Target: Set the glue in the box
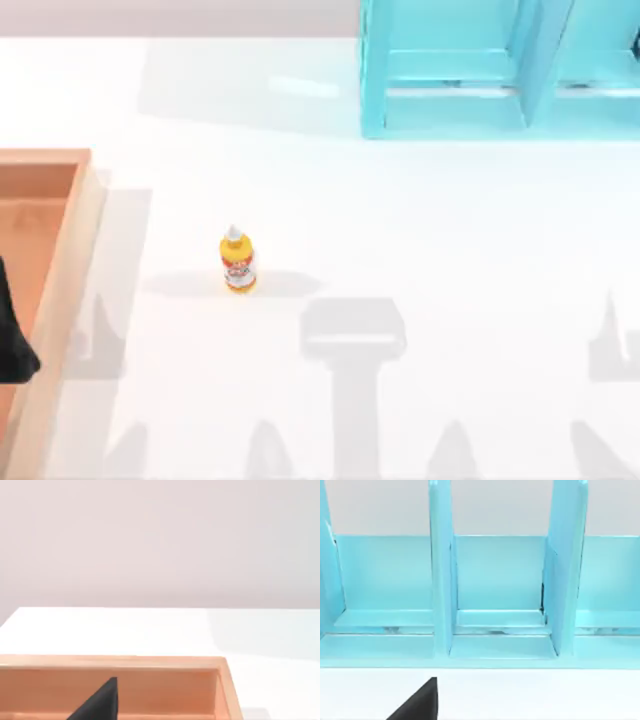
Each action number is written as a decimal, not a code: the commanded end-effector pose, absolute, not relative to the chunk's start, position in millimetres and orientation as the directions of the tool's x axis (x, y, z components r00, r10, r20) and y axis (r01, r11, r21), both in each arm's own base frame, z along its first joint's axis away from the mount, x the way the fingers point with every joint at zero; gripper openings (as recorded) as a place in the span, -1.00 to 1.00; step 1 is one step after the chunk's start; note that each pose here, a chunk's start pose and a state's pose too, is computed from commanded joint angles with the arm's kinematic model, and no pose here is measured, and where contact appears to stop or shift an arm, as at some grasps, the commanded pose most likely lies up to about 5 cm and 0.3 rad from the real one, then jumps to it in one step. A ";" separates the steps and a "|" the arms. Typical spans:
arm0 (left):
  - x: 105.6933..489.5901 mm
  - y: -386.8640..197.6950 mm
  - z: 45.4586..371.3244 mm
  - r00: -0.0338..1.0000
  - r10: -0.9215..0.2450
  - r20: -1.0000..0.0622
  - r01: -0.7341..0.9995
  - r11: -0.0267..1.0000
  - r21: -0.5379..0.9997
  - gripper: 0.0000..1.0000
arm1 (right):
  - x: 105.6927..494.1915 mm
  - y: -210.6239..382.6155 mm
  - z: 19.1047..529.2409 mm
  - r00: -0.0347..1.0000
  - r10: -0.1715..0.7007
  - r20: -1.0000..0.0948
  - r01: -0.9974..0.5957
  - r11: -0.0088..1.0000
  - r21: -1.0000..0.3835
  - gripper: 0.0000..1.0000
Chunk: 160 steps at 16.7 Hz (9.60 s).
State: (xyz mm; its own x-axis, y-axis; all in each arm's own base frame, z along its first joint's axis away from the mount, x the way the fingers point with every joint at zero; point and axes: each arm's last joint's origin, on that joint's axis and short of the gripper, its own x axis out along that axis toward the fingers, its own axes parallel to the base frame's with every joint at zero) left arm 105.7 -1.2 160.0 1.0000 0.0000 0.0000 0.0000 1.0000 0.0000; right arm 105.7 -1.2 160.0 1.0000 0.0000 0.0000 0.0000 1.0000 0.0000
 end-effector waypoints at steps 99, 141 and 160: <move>253.6 -189.3 118.2 0.980 -0.024 -0.197 0.023 1.000 -0.009 -1.00 | 105.7 -1.2 160.0 1.000 0.000 0.000 0.000 1.000 0.000 1.00; 195.6 226.3 109.6 0.675 -0.723 -0.147 0.733 0.680 0.016 -1.00 | 105.7 -1.2 160.0 1.000 0.000 0.000 0.000 1.000 0.000 1.00; 217.5 208.8 93.3 0.707 -0.690 -0.152 0.704 0.707 0.063 -1.00 | 105.7 -1.2 160.0 1.000 0.000 0.000 0.000 1.000 0.000 1.00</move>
